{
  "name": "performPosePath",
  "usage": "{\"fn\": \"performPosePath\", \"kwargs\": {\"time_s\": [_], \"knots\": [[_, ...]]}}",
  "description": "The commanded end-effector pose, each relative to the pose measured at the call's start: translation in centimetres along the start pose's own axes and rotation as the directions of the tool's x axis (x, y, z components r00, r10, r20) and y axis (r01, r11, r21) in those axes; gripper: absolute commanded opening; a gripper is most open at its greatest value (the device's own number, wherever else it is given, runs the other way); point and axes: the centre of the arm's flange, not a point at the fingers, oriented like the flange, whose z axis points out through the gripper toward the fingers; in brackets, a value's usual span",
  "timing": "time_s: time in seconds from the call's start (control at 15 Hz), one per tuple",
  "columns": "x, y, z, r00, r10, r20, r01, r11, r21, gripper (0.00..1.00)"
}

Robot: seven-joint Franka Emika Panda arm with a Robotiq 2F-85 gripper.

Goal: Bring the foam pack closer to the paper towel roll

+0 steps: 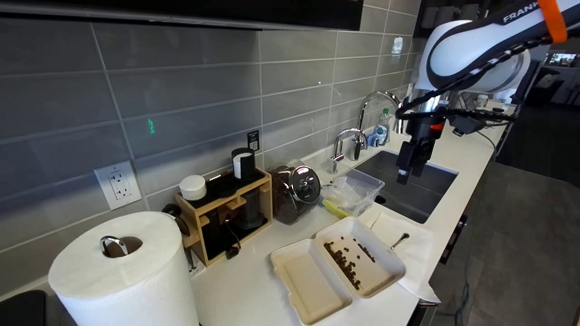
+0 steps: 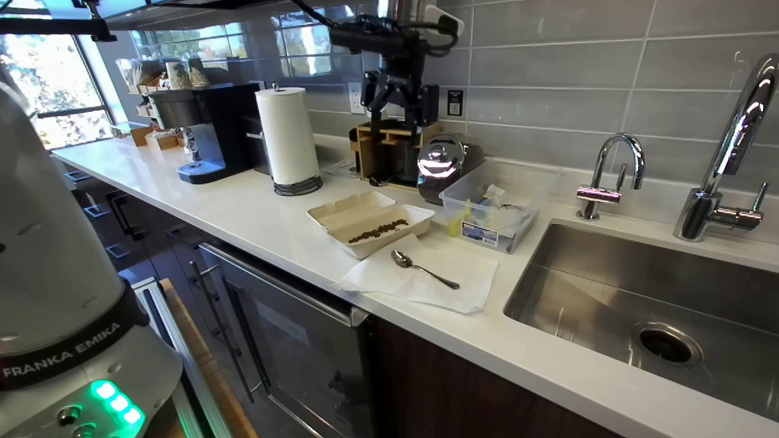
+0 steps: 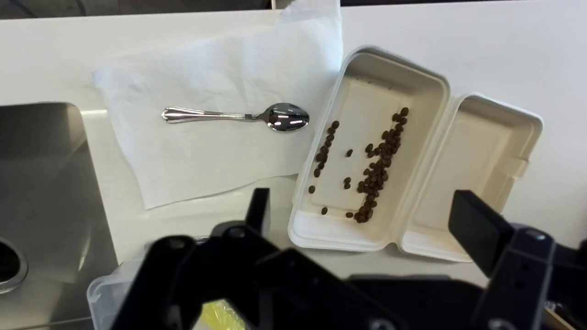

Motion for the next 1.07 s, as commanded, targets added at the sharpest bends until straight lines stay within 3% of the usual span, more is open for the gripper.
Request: {"fn": "performPosePath", "kwargs": {"time_s": [0.0, 0.13, 0.47, 0.53, 0.6, 1.0], "knots": [[2.2, 0.6, 4.1, 0.994, 0.087, -0.071, -0.085, 0.996, 0.031, 1.0], [3.0, 1.0, 6.2, 0.985, 0.123, -0.123, -0.12, 0.992, 0.034, 1.0], [3.9, 1.0, 11.4, 0.975, 0.154, -0.163, -0.148, 0.988, 0.051, 1.0], [4.1, 1.0, 11.9, 0.972, 0.164, -0.168, -0.154, 0.985, 0.071, 1.0], [3.7, 0.8, 10.1, 0.977, 0.146, -0.152, -0.142, 0.989, 0.037, 1.0], [4.3, 0.9, 12.3, 0.969, 0.177, -0.174, -0.173, 0.984, 0.035, 1.0]]}}
